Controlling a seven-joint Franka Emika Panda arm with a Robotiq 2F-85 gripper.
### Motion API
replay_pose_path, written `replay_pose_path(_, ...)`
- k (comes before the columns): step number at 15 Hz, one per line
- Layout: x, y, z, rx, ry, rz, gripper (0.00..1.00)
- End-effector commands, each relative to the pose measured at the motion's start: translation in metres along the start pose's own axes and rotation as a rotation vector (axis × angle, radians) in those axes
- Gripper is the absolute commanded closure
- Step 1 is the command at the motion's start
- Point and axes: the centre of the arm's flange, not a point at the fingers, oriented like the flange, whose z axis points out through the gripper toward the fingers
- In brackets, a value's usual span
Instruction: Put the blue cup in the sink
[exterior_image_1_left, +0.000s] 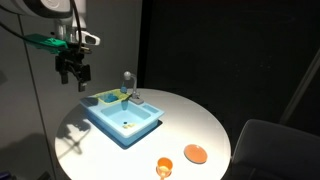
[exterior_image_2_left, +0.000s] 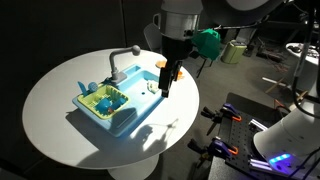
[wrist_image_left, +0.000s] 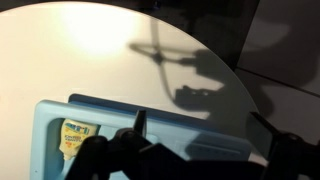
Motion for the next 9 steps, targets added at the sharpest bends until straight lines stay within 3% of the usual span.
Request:
replay_pose_path(1, -0.003, 0.015, -0.015, -0.043, 0.002, 0.052, 0.0)
replay_pose_path(9, -0.016, 0.039, -0.045, -0.081, 0.024, 0.158, 0.0)
